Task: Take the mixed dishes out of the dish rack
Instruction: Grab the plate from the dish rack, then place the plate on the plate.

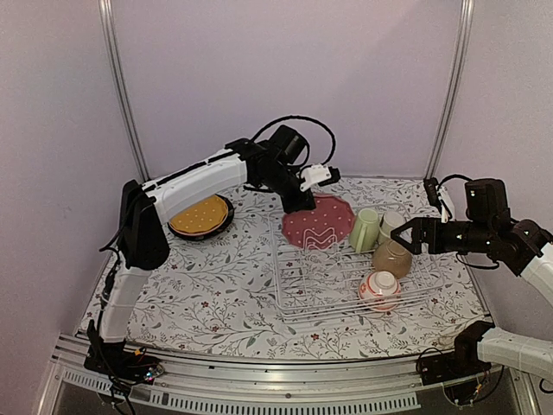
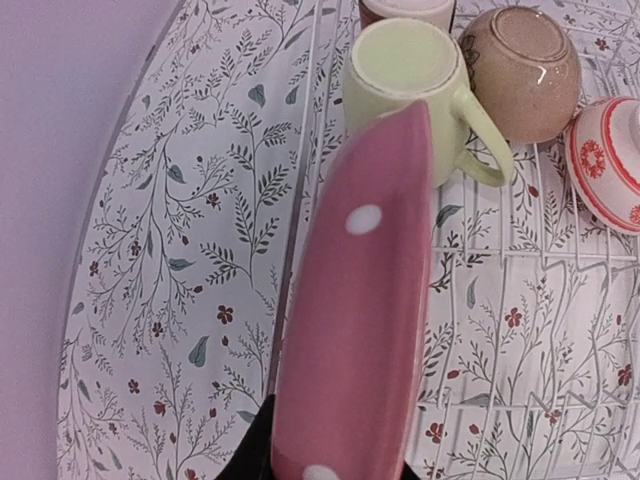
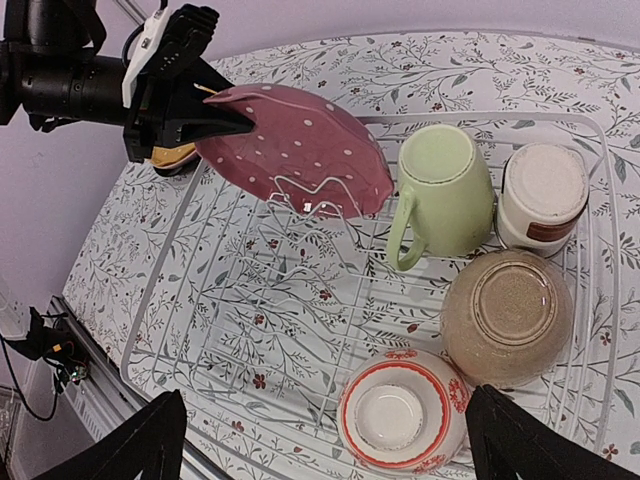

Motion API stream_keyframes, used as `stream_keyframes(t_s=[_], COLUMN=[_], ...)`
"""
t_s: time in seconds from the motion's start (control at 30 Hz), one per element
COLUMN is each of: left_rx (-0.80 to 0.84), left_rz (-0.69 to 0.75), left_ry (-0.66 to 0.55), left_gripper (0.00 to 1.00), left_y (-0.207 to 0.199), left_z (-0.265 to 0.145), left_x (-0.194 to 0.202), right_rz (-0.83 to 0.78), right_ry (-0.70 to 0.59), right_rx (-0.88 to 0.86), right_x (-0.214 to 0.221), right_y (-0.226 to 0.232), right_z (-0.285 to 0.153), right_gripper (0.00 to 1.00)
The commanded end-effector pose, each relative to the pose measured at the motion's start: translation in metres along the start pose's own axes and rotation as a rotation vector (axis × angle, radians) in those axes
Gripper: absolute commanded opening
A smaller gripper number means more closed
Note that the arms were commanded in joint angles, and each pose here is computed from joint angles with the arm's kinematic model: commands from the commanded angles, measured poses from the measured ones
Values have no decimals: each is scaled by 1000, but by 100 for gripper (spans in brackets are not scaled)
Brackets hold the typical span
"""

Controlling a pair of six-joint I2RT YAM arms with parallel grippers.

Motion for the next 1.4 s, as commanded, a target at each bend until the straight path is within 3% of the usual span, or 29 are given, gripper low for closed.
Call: stream_keyframes(t_s=[0.0,0.33,0.7,0.93,1.37], left_rx=[-92,-175,-344,-487,-683], left_rz=[80,126,84,-308,-1062], left_ry=[-213,-281,-362,-407,-472], left_gripper=[0,0,0,0,0], left_y=[1,2,19,72,149], left_z=[-66,-108,-191,-242,-293], left_x=[-60,-82,-93,-56,118], right_rz=[-7,-5,-6,-8,-7], right_ry=[-7,-11,-19,-18,-2], right_rx=[14,5,-7,-22,-35], right_x=[-4,-6,-13,-17,-15], right_y=[0,1,3,5,5], right_z=[-4,-1,3,7,13], right_gripper=[99,99,99,99,99])
Point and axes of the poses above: each gripper's point midway between its finger pads, its own z axis out along the fingers, its own y axis along the line the jaws close on, x = y × z, the point moved 6 cm from there along -z, back along the fingers, and after that the axes turned 1 degree about -z, right-handed, at the moved point
